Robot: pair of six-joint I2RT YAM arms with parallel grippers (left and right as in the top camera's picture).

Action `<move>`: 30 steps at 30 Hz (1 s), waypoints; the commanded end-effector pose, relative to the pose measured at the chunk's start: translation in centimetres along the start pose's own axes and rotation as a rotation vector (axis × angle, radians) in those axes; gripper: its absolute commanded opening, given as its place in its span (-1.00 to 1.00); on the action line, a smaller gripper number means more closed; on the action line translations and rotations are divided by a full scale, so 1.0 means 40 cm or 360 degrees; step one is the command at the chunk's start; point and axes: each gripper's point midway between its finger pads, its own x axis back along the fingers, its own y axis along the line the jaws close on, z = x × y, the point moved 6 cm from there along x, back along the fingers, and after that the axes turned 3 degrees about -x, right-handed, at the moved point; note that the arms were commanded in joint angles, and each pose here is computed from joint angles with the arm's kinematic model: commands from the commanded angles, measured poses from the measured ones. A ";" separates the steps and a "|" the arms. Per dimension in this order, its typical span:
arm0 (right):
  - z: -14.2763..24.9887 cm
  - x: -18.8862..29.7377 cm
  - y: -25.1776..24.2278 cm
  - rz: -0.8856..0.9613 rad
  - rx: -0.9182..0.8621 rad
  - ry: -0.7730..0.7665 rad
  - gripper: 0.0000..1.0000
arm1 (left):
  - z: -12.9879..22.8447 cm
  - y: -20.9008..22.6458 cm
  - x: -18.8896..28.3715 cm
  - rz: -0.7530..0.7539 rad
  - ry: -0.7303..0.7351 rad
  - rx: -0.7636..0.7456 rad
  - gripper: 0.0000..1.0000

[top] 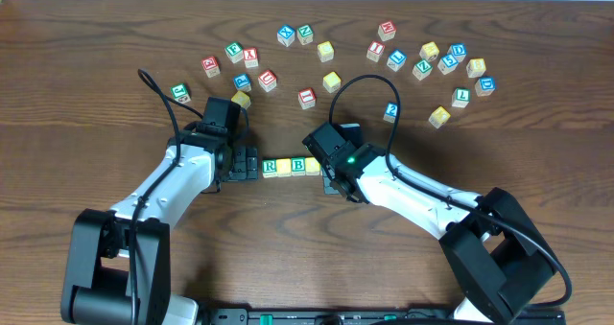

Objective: Spell out ROBOT

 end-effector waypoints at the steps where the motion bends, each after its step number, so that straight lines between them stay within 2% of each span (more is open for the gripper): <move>1: -0.016 0.019 -0.009 0.0044 -0.0017 -0.0090 -0.33 | 0.011 -0.001 -0.009 -0.0008 0.0029 -0.0006 0.99; 8: -0.035 0.018 0.003 0.0007 -0.0040 -0.0157 -0.32 | 0.012 -0.001 -0.009 -0.0008 0.0032 -0.0007 0.98; 30: -0.031 0.004 0.010 -0.0004 -0.0020 -0.0136 -0.33 | 0.012 -0.001 -0.009 -0.0008 0.0032 -0.0007 0.98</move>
